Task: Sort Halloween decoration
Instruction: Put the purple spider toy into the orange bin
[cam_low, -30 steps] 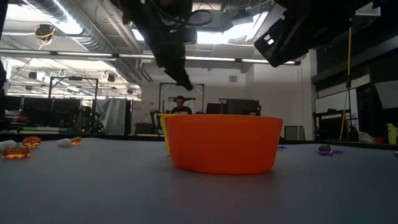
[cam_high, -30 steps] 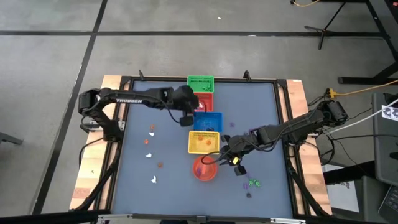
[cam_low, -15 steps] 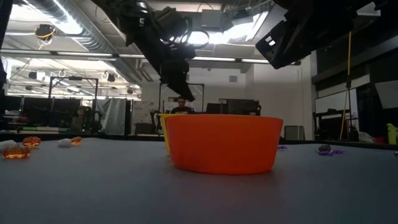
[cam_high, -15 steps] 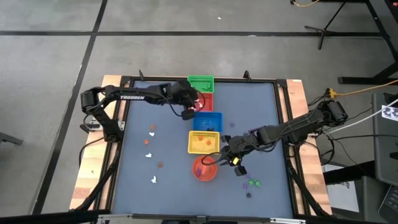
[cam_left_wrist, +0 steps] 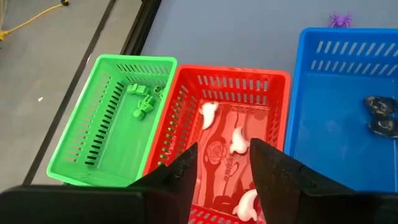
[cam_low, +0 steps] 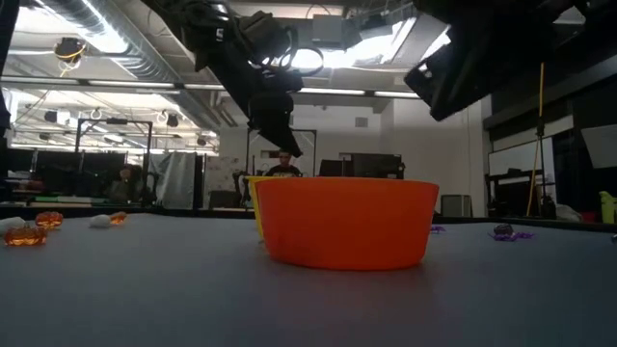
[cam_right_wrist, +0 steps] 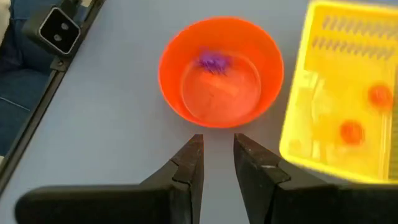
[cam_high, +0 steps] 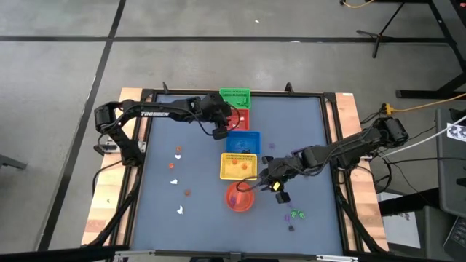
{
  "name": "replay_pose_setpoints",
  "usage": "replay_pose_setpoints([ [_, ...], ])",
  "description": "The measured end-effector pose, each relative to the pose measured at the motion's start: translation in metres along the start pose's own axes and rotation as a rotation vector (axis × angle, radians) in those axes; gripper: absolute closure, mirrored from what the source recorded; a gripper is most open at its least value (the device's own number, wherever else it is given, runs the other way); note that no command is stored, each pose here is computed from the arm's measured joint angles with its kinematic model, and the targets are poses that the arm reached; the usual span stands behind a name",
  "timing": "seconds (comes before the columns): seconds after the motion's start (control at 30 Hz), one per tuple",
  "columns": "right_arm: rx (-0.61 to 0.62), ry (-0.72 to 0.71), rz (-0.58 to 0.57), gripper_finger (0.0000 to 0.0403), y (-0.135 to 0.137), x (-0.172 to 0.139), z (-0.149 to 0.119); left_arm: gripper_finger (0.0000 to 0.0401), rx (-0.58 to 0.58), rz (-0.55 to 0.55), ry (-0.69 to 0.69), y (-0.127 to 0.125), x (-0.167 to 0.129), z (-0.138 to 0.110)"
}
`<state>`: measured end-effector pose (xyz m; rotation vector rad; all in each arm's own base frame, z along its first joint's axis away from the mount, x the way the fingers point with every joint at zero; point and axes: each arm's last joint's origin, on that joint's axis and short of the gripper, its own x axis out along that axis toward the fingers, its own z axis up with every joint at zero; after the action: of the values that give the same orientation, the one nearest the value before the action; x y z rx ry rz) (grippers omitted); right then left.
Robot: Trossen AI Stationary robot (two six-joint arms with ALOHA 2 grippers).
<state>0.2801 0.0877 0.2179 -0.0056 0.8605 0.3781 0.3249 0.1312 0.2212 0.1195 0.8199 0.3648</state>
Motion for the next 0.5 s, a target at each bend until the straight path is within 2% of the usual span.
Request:
replay_pose_setpoints([
  [0.4, 0.205, 0.158, -0.121, 0.0317, -0.037, -0.055, -0.022, 0.0269, 0.0, -0.002, 0.0, -0.001, 0.0, 0.0],
  [0.5, 0.234, 0.233, -0.19, 0.0317, -0.046, -0.066, -0.032, 0.0269, 0.001, -0.002, 0.001, -0.001, 0.0, 0.0],
])
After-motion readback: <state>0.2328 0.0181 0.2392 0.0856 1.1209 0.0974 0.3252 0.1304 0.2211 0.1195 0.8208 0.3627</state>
